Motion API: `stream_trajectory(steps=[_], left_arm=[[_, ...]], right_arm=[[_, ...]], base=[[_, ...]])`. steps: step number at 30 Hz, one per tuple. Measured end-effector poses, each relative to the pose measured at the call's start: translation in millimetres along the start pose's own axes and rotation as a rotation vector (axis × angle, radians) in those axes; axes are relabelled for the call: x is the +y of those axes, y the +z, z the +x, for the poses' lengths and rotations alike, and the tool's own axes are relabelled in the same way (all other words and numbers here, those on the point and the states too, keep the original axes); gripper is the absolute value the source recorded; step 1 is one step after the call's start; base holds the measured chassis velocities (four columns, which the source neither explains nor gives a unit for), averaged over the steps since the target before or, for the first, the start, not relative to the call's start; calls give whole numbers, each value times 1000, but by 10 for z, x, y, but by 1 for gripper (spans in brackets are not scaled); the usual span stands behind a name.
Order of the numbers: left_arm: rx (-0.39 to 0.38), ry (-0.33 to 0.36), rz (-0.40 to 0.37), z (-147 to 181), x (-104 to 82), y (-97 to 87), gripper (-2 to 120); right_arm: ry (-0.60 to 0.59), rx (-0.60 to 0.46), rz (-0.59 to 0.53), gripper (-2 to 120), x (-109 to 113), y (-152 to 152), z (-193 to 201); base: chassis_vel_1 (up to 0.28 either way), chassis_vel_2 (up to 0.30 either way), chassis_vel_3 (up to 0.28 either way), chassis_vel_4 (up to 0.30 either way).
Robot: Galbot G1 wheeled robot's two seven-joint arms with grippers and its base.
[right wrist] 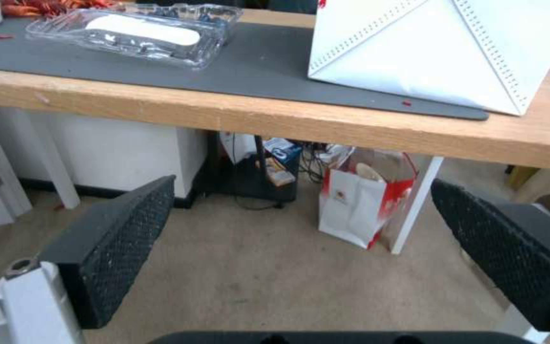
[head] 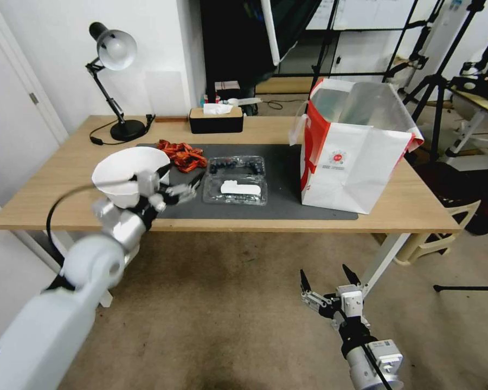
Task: Close the takeout container lid, then place the container into the takeout bag.
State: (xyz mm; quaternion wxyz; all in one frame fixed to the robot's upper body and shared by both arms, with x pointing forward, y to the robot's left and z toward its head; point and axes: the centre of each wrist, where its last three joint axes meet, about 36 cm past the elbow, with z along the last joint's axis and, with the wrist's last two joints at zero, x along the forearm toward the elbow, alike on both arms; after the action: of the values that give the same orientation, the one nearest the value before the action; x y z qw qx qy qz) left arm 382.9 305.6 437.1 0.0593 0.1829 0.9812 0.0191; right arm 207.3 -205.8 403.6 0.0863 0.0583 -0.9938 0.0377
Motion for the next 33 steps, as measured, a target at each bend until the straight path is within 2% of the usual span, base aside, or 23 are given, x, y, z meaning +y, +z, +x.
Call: stream_trajectory(steps=[1, 3, 4, 5, 7, 10, 11, 13, 22, 33], left_arm=[[0, 0, 0, 0, 0, 0, 100], [-11, -55, -35, 267, -92, 181, 100], [-11, -55, -35, 267, -92, 181, 100], [-18, -86, -44, 418, -139, 280, 100], [-20, -122, -30, 612, -214, 404, 100], [-3, -140, -15, 728, -281, 476, 100], [11, -151, -9, 831, -345, 534, 100], [53, -187, 1, 1063, -586, 680, 100], [89, -204, 40, 1175, -749, 779, 100], [84, -207, 57, 1209, -810, 781, 100]], right_arm=[[0, 0, 0, 100, 0, 0, 0], [4, -5, -1, 100, -6, -5, 11], [4, -5, -1, 100, -6, -5, 11], [6, -10, -2, 100, -9, -18, 11], [10, -22, -6, 100, -12, -52, 12], [13, -30, -9, 100, -16, -69, 15], [17, -43, -12, 100, -21, -86, 20], [30, -95, -10, 100, -57, -110, 40], [43, -122, -15, 100, -84, -115, 38], [22, -163, -25, 100, -104, 50, -4]], base=[[0, 0, 0, 0], [0, 0, 0, 0], [0, 0, 0, 0], [0, 0, 0, 0], [0, 0, 0, 0], [0, 0, 0, 0], [0, 0, 0, 0], [0, 0, 0, 0], [0, 0, 0, 0], [0, 0, 0, 0]])
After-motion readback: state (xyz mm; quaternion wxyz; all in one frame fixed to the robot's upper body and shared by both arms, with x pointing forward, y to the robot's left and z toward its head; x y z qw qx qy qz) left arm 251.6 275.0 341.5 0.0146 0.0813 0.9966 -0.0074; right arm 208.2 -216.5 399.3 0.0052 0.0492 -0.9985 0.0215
